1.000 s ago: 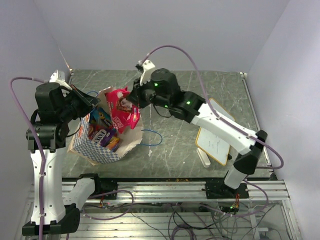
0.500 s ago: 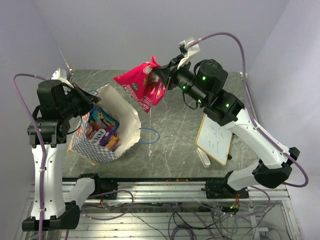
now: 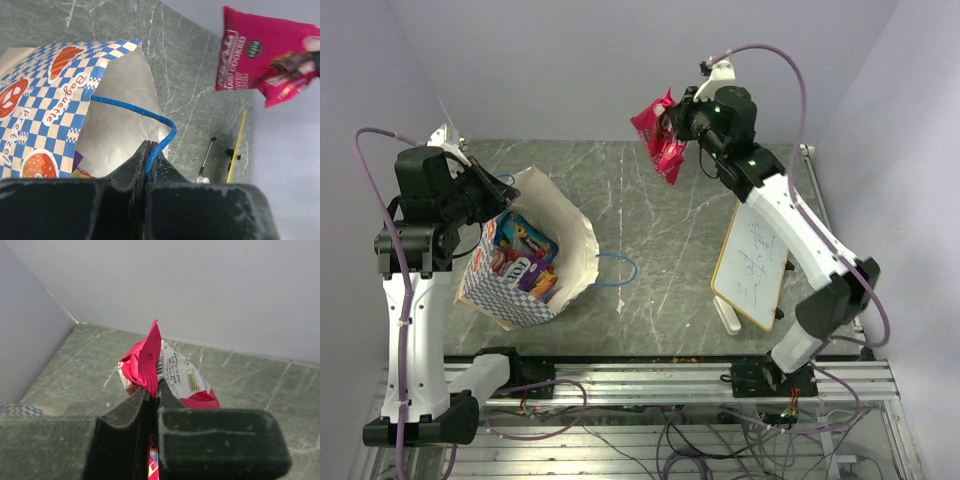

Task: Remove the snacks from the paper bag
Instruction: Place the snack at the center of the board.

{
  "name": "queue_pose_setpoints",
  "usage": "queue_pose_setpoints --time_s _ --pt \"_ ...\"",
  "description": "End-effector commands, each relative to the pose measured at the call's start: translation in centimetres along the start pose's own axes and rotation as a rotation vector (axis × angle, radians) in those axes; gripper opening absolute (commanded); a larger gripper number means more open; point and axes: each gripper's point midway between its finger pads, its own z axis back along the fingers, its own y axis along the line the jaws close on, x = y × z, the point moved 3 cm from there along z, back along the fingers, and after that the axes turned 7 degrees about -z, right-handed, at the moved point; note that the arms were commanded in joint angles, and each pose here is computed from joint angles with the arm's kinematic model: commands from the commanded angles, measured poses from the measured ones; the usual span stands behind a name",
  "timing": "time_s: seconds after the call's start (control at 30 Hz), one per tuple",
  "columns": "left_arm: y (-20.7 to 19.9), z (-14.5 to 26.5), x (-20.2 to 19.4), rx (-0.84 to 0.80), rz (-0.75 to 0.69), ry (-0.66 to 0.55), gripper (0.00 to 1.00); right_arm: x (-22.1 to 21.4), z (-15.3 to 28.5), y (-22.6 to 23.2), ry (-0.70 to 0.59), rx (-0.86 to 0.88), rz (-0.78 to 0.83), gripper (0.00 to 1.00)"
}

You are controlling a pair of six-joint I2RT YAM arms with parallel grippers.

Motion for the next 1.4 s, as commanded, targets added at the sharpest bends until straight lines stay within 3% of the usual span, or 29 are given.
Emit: queue_pose_setpoints --time_s 0.0,0.27,0.47,0.63,0.77,0.97,1.17,1.27,1.37 --pt "-1.2 1.1 0.8 -0.056 -0.070 -0.008 0.07 -1.0 -4.1 -0.8 -0.003 0.020 -0.086 0.00" --pt "-0.7 0.7 0.6 -0.034 -0.138 0.060 0.07 -8.1 -11.7 0.6 0.161 0.111 -0.286 0.00" --pt "0.0 0.1 -0.2 -0.024 -0.163 0.098 0.07 -11.9 -14.5 1.0 0.209 0.173 -0.463 0.00" --pt "-0.4 -0.6 0.2 -0.054 -0.174 0.099 0.07 -18.0 -14.7 -6.8 0.328 0.029 -0.536 0.00" --pt "-0.6 -0.6 0.8 -0.058 -0.191 0.074 0.07 -23.7 -13.3 -12.7 0.481 -0.108 -0.460 0.00" --pt "-0.9 -0.9 1.1 -0.065 -0.181 0.085 0.07 -27.7 -10.7 -19.1 0.617 -0.267 -0.342 0.09" --pt "-1.1 -0.6 1.2 -0.062 -0.149 0.075 0.07 -28.7 -9.0 -20.9 0.741 -0.333 -0.225 0.24" --pt "-1.2 -0.6 1.0 -0.062 -0.113 0.083 0.07 -28.1 -8.4 -21.0 0.772 -0.349 -0.183 0.36" --pt "-1.2 -0.5 0.6 -0.066 -0.076 0.086 0.07 -27.4 -7.8 -20.1 0.769 -0.319 -0.177 0.56"
